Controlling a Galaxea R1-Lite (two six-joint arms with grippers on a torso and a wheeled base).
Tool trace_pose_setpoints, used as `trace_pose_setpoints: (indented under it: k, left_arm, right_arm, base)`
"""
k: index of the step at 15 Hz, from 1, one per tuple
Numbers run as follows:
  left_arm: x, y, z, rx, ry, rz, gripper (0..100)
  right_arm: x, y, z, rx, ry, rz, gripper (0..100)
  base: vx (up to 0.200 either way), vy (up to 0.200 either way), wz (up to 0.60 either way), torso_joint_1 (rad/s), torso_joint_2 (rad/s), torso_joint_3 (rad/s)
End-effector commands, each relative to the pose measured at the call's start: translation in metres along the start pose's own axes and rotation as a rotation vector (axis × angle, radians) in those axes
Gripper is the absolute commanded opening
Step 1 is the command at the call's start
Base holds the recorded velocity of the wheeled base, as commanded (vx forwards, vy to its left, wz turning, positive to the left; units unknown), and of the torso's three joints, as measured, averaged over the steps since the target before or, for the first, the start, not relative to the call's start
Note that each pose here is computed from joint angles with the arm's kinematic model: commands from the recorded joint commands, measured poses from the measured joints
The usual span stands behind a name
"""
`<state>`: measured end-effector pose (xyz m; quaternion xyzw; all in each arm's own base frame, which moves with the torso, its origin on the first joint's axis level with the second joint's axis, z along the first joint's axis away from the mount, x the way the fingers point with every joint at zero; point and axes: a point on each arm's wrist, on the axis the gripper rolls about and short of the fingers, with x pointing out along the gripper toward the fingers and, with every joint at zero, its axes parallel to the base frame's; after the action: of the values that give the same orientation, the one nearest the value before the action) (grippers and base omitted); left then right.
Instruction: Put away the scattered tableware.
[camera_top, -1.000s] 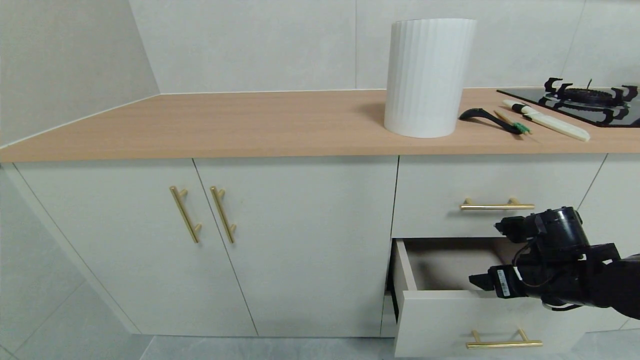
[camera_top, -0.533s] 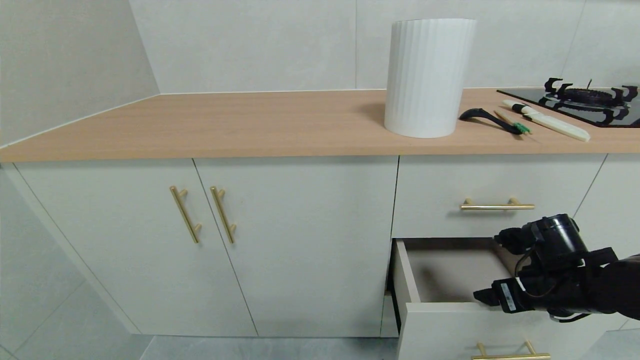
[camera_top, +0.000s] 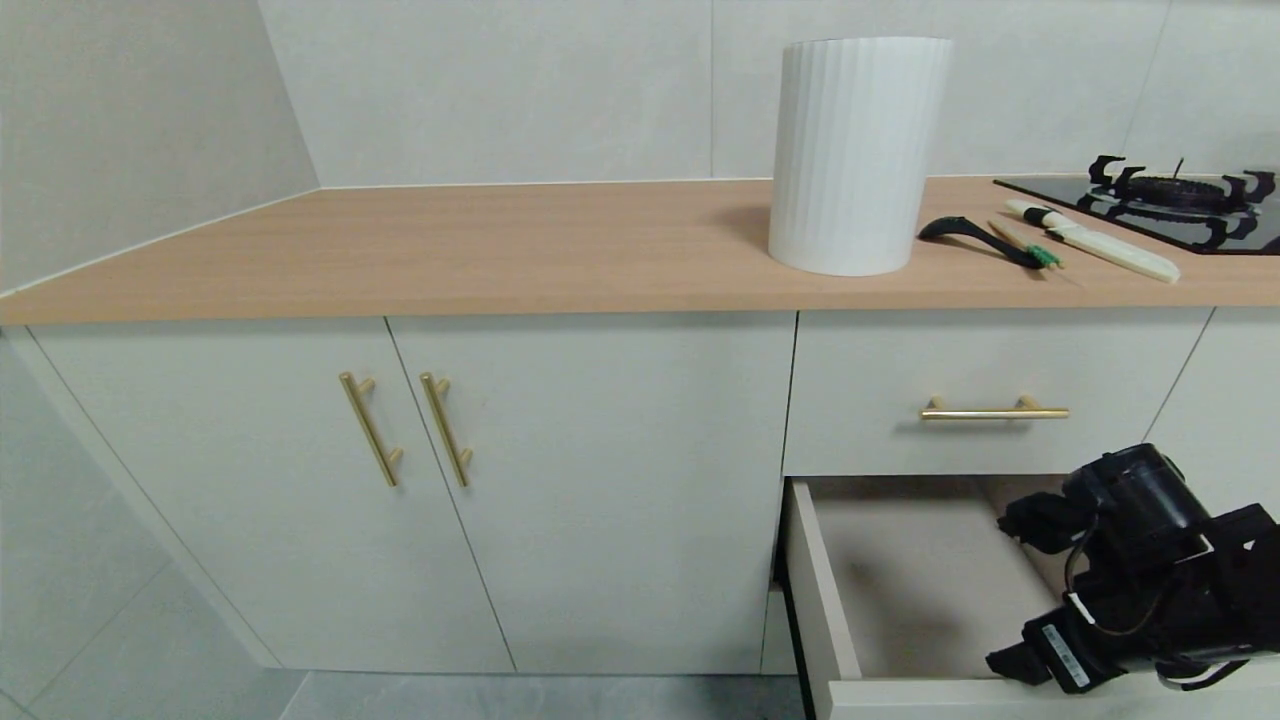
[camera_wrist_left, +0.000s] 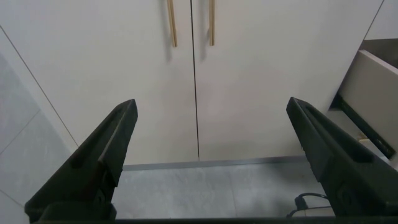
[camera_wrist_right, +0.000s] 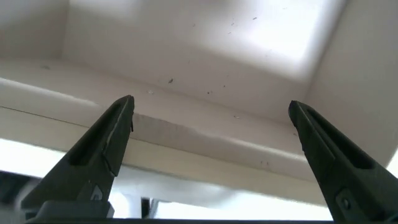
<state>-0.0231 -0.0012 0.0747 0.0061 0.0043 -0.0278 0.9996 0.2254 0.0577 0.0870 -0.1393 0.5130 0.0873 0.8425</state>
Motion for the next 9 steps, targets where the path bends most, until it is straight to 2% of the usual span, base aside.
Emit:
trace_pose_setpoints:
  k: [1, 9]
  left_arm:
    - [0.000, 0.000, 0.000, 0.000, 0.002, 0.000, 100]
    - [0.000, 0.000, 0.000, 0.000, 0.002, 0.000, 100]
  right_arm:
    - [-0.007, 0.006, -0.003, -0.038, 0.010, 0.012, 100]
    - [-0.022, 0.021, -0.028, -0.204, 0.170, 0.051, 100]
  base:
    - [0.000, 0.000, 0.00, 0.000, 0.00, 0.000]
    - [0.000, 0.000, 0.00, 0.000, 0.00, 0.000]
